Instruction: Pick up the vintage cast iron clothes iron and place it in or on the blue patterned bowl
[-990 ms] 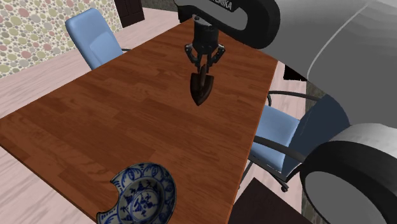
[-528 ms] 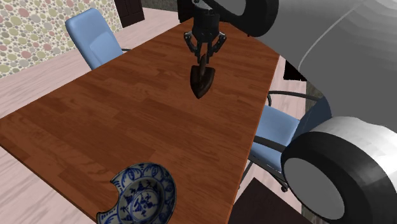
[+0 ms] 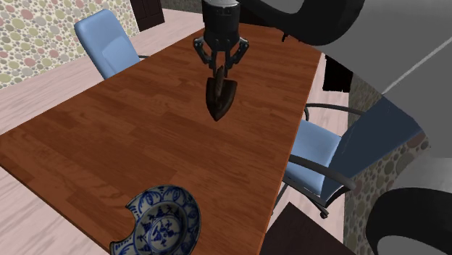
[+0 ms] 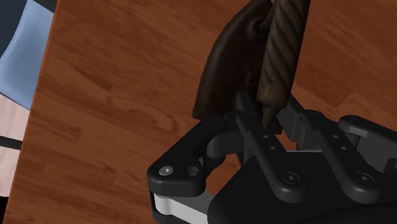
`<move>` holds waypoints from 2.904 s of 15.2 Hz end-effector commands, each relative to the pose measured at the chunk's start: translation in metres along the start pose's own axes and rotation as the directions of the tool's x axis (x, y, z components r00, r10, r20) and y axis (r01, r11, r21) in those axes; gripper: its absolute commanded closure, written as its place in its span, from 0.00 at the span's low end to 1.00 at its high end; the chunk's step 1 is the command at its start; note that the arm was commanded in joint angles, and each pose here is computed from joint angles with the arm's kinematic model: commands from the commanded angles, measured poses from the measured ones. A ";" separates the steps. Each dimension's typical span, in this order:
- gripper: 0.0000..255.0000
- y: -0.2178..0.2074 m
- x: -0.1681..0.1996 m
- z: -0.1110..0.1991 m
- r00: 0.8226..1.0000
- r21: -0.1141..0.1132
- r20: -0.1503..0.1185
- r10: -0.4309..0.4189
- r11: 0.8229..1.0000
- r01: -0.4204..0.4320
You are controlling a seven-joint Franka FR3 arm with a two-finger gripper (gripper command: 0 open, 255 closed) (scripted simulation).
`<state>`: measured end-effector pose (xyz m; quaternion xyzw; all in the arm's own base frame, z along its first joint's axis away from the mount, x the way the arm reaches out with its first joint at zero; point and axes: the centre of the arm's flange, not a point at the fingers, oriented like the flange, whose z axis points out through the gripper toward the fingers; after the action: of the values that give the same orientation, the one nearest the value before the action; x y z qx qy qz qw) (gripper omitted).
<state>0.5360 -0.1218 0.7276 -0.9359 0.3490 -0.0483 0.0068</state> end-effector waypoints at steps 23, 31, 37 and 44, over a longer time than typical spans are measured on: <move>1.00 -0.158 -0.272 -0.062 1.000 -0.001 0.000 0.001 1.000 -0.001; 1.00 -0.156 -0.275 -0.020 1.000 -0.001 0.000 0.001 1.000 -0.001; 1.00 -0.155 -0.278 0.012 1.000 -0.001 0.000 0.001 1.000 -0.001; 1.00 -0.153 -0.281 0.049 1.000 -0.001 0.000 0.001 1.000 -0.001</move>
<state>0.4287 0.1768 0.6680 -0.9357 0.3494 -0.0480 0.0061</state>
